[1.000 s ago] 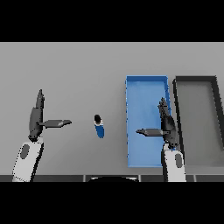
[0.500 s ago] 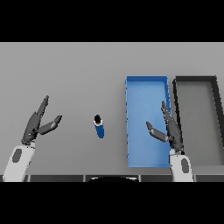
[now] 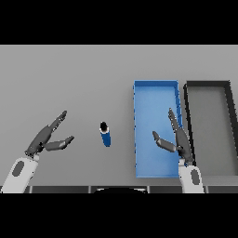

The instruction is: Pick up the blue pipe and place it into the blue bin.

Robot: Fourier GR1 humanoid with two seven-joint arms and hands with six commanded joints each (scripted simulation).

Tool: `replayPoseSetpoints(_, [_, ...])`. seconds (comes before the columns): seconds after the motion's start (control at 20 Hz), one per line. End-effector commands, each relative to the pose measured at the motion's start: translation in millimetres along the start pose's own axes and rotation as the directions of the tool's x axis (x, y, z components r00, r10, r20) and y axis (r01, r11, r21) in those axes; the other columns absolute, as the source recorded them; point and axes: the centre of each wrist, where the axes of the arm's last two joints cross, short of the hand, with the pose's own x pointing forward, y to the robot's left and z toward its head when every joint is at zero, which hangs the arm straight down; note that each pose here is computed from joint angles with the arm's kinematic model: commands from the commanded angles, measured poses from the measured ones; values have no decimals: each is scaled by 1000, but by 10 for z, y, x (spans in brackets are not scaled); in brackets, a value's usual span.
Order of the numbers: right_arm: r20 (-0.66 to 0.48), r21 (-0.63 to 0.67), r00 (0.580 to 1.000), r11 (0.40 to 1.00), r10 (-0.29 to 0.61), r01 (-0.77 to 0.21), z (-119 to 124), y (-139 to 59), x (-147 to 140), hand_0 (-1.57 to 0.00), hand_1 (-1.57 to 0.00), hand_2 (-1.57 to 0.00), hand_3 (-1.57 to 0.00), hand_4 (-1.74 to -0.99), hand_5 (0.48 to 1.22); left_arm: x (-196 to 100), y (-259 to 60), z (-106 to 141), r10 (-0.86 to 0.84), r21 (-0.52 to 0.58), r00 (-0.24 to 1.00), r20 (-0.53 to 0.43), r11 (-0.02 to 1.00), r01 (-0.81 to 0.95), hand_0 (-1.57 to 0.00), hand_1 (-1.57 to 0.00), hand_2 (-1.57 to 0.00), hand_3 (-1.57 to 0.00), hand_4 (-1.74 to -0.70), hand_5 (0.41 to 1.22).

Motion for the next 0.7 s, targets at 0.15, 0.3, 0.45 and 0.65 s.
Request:
replayPoseSetpoints(0.15, [7,8,1000,1000,5,-5,-15,-10,-10,1,1,1,1,-1233,604,118,-204,-49,1,-134,999,-46,991,-7,1,1,1,1,-1063,498])
replayPoseSetpoints(0.3, [12,3,1000,1000,11,-11,-23,-45,12,1,1,1,1,-1248,612,95,-403,-114,3,-210,999,-49,978,-13,1,1,1,1,-1091,472])
replayPoseSetpoints(0.45, [20,4,1000,1000,2,-2,12,-18,1,1,1,1,1,-1262,617,86,-601,-177,0,-254,1000,-26,967,-6,1,1,1,1,-1101,447])
replayPoseSetpoints(0.65, [18,0,1000,1000,-12,12,21,-31,29,1,1,1,1,-1272,617,68,-810,-341,25,-294,999,-21,955,-30,1,1,1,1,-1117,446])
